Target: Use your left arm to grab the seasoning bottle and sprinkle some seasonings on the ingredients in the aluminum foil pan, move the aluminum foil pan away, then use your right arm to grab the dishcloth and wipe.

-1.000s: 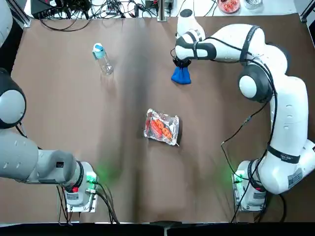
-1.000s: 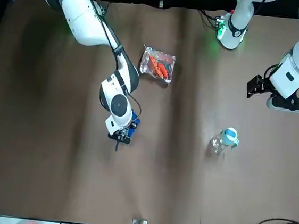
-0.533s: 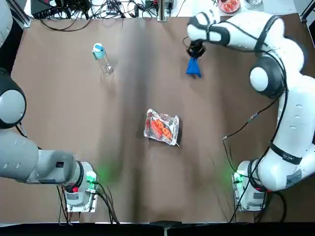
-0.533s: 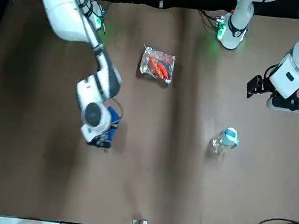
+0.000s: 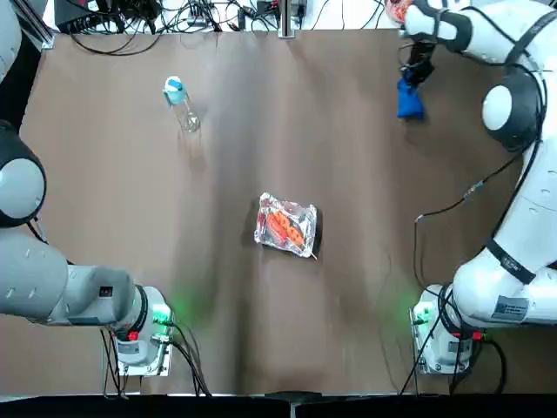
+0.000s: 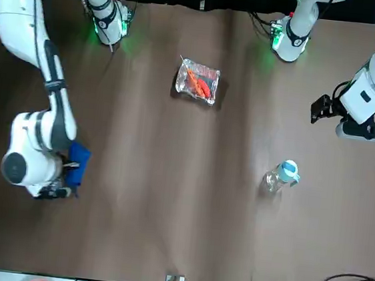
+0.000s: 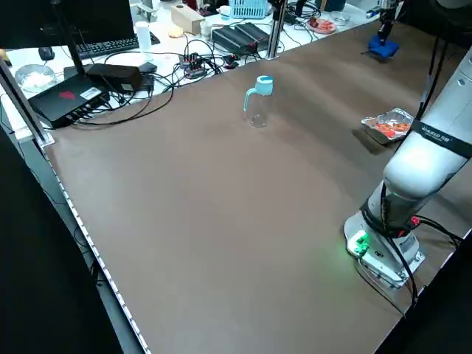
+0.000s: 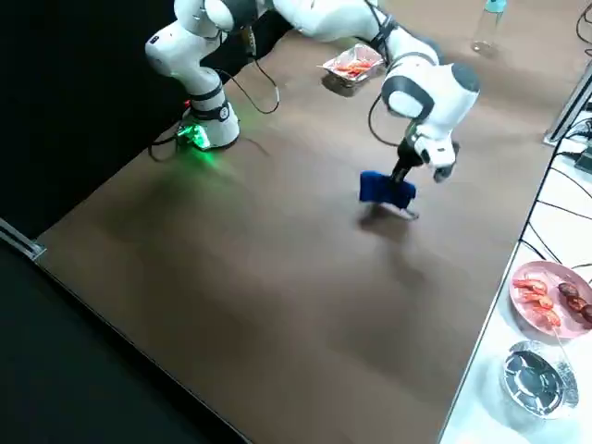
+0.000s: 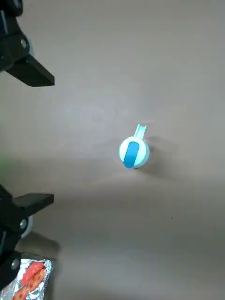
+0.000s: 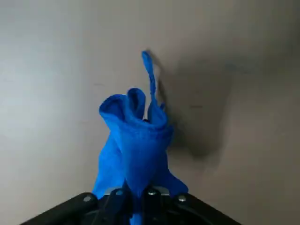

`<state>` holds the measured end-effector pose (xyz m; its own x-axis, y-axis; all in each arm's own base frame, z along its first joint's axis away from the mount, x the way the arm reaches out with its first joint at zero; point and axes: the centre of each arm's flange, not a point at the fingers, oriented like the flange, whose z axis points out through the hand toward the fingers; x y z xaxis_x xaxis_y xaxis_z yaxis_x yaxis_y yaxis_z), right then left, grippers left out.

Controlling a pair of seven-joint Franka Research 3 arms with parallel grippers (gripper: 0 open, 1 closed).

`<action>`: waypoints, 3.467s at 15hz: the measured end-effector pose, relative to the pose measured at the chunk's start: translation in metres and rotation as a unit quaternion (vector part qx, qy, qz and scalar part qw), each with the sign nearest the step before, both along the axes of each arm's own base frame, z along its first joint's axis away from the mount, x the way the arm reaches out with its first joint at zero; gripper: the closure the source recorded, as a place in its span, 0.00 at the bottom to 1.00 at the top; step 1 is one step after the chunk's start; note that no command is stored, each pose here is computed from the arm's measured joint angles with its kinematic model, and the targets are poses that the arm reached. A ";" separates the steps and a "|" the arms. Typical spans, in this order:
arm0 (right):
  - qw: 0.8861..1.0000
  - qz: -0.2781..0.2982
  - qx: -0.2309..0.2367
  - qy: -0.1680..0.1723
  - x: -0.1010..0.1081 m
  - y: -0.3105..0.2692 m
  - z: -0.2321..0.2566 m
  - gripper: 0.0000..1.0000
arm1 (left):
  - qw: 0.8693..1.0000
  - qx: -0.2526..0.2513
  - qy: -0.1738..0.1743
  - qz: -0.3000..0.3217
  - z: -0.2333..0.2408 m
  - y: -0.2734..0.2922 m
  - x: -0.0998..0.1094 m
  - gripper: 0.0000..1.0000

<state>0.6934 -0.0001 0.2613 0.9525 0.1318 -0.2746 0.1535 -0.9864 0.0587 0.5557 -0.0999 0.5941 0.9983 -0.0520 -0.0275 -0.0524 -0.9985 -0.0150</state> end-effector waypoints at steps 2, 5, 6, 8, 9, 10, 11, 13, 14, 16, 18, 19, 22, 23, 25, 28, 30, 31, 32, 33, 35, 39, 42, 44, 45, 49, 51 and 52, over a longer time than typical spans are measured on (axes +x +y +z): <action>1.000 0.010 -0.016 -0.007 0.002 -0.019 0.000 0.91 | 1.000 0.000 0.000 0.000 0.000 0.000 0.000 0.00; 0.999 0.011 -0.016 -0.026 0.006 -0.023 -0.006 0.91 | 1.000 0.000 0.000 -0.001 0.000 0.000 0.000 0.00; 1.000 0.010 -0.016 -0.025 0.006 -0.023 -0.011 0.91 | 1.000 0.000 0.000 -0.001 0.000 0.000 0.000 0.00; 0.999 -0.002 -0.016 -0.034 0.008 -0.022 -0.022 0.91 | 1.000 0.000 0.000 -0.001 0.000 0.000 0.000 0.00; 0.999 -0.008 -0.015 -0.039 0.010 -0.022 -0.028 0.91 | 1.000 0.000 0.000 -0.001 0.000 0.000 0.000 0.00; 0.999 -0.011 -0.014 -0.042 0.010 -0.021 -0.034 0.91 | 1.000 0.000 0.000 -0.001 0.000 0.000 0.000 0.00; 0.999 -0.013 -0.013 -0.041 0.010 -0.021 -0.038 0.91 | 1.000 0.000 0.000 -0.001 0.000 0.000 0.000 0.00; 0.999 -0.020 -0.004 -0.040 0.010 -0.017 -0.041 0.91 | 1.000 0.000 0.000 0.000 0.000 0.000 0.000 0.00; 0.999 -0.023 0.001 -0.039 0.010 -0.015 -0.041 0.91 | 1.000 0.000 0.000 0.000 0.000 0.000 0.000 0.00; 0.999 -0.025 0.004 -0.039 0.010 -0.012 -0.041 0.90 | 1.000 0.000 0.000 0.000 0.000 0.000 0.000 0.00; 0.999 -0.026 0.005 -0.039 0.010 -0.012 -0.041 0.75 | 1.000 0.000 0.000 0.000 0.000 0.000 0.000 0.00; 0.999 -0.028 0.008 -0.039 0.010 -0.011 -0.041 0.65 | 1.000 0.000 -0.001 0.000 0.001 0.000 0.000 0.00; 0.998 -0.039 0.021 -0.038 0.010 -0.011 -0.040 0.29 | 1.000 0.000 -0.001 0.000 0.001 0.000 0.000 0.00; 0.998 -0.040 0.023 -0.039 0.010 -0.009 -0.038 0.20 | 1.000 0.000 -0.001 0.000 0.001 0.000 0.000 0.00; 0.998 -0.044 0.032 -0.043 0.012 -0.005 -0.029 0.03 | 1.000 0.000 -0.002 0.000 0.002 0.000 0.000 0.00; 0.997 -0.052 0.046 -0.039 0.012 0.002 0.008 0.02 | 1.000 0.000 -0.001 -0.004 0.001 -0.003 -0.001 0.00; 0.995 -0.053 0.052 -0.070 0.015 0.006 0.059 0.01 | 1.000 0.000 -0.002 -0.004 0.002 -0.003 -0.001 0.00; 0.994 -0.051 0.051 -0.085 0.013 0.008 0.092 0.01 | 1.000 0.000 -0.002 -0.003 0.002 -0.002 0.000 0.00; 0.994 -0.049 0.049 -0.089 0.007 0.011 0.126 0.00 | 1.000 0.000 -0.002 -0.002 0.002 -0.001 0.000 0.00; 0.994 -0.046 0.044 -0.090 -0.003 0.014 0.160 0.00 | 1.000 -0.001 -0.003 -0.001 0.003 0.000 0.000 0.00; 0.994 -0.039 0.038 -0.097 -0.024 0.023 0.218 0.00 | 1.000 -0.001 -0.008 0.000 0.008 0.001 0.001 0.00; 0.995 -0.018 0.031 -0.092 -0.060 0.052 0.280 0.00 | 1.000 -0.002 -0.013 0.001 0.012 0.002 0.001 0.00; 0.995 -0.006 0.029 -0.096 -0.082 0.067 0.305 0.00 | 1.000 -0.002 -0.013 0.003 0.012 0.004 0.002 0.00; 0.994 -0.002 0.034 -0.100 -0.103 0.070 0.321 0.00 | 1.000 -0.002 -0.013 0.002 0.013 0.004 0.002 0.00; 0.994 0.000 0.034 -0.102 -0.115 0.071 0.328 0.00 | 1.000 -0.002 -0.013 0.002 0.013 0.003 0.001 0.00; 0.994 0.004 0.024 -0.110 -0.159 0.072 0.337 0.00 | 1.000 -0.002 -0.013 0.002 0.014 0.004 0.001 0.00; 0.994 0.003 0.022 -0.111 -0.165 0.071 0.331 0.00 | 1.000 -0.002 -0.014 0.004 0.014 0.005 0.001 0.00; 0.994 0.002 0.021 -0.110 -0.166 0.070 0.329 0.00 | 1.000 -0.002 -0.014 0.004 0.014 0.006 0.001 0.00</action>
